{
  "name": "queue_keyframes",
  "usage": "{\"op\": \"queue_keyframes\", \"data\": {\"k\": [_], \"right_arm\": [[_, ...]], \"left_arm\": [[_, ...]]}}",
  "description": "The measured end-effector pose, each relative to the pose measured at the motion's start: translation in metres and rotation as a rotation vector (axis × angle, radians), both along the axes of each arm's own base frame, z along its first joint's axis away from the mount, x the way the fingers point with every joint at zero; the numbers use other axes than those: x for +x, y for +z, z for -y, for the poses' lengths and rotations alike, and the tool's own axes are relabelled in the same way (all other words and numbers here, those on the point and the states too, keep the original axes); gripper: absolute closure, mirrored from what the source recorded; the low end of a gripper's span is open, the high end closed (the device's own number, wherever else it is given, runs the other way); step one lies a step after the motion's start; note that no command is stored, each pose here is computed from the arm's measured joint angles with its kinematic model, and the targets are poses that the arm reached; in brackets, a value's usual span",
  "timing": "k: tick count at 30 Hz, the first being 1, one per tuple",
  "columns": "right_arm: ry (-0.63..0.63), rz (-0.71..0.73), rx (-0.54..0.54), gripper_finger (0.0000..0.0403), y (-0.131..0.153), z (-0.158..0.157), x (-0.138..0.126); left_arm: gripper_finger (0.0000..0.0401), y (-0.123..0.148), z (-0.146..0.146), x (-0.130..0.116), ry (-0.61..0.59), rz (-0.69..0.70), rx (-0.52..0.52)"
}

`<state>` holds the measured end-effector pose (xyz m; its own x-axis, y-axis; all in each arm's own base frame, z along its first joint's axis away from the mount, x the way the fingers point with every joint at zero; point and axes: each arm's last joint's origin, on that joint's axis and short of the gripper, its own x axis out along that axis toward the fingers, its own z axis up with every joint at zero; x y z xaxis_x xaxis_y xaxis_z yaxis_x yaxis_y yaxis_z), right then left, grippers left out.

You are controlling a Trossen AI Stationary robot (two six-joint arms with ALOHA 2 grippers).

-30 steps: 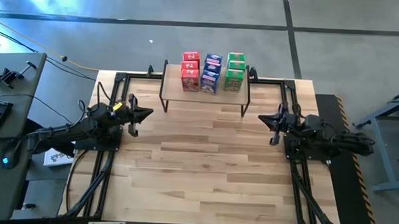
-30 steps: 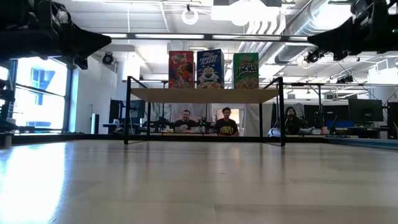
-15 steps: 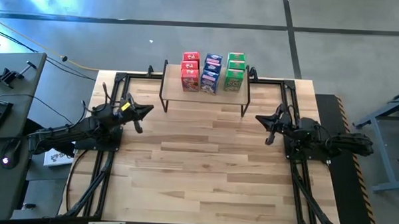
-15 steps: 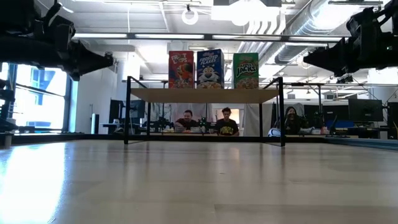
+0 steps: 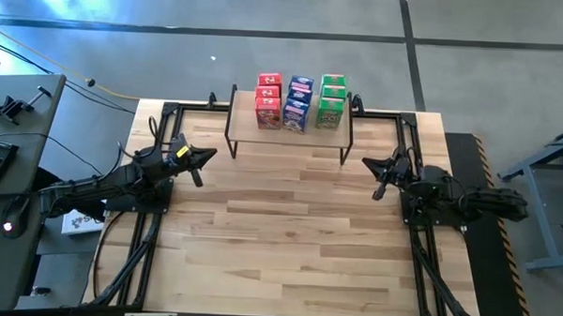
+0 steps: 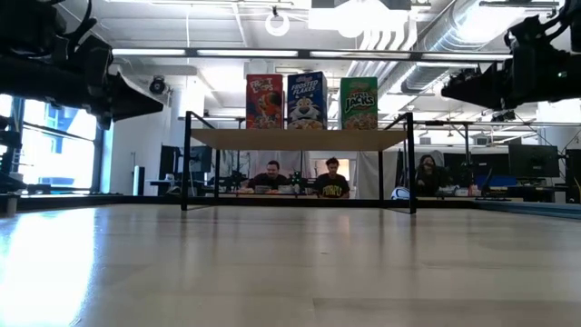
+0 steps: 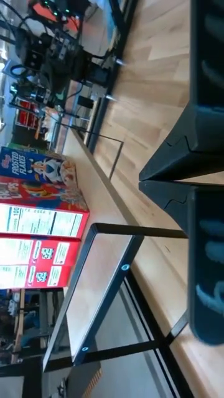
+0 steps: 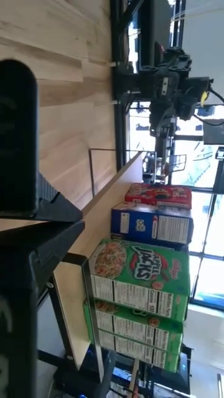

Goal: Stack cereal on shelf
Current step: Return to Home Position

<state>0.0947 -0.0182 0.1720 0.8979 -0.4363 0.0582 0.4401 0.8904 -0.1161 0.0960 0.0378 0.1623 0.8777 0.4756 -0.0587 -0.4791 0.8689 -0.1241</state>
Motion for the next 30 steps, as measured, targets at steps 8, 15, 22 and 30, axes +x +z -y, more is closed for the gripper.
{"op": "queue_keyframes", "data": {"k": [8,15,22,30], "right_arm": [[0.001,-0.019,0.01,0.0403,-0.0019,0.0001,0.0016],[0.019,0.033,0.119,0.0403,-0.0019,-0.0002,0.0017],[0.02,0.037,0.127,0.0403,-0.0019,-0.0002,0.0017],[0.021,0.036,0.127,0.0403,-0.002,-0.0002,0.0018]], "left_arm": [[0.0398,0.0027,0.0014,-0.0017,-0.026,0.027,0.016],[0.0398,-0.0005,0.0009,0.0006,-0.037,0.002,-0.017],[0.0398,-0.0038,0.0017,0.0028,-0.067,0.036,-0.175],[0.0398,-0.0038,0.0016,0.0028,-0.046,0.145,-0.395]]}}
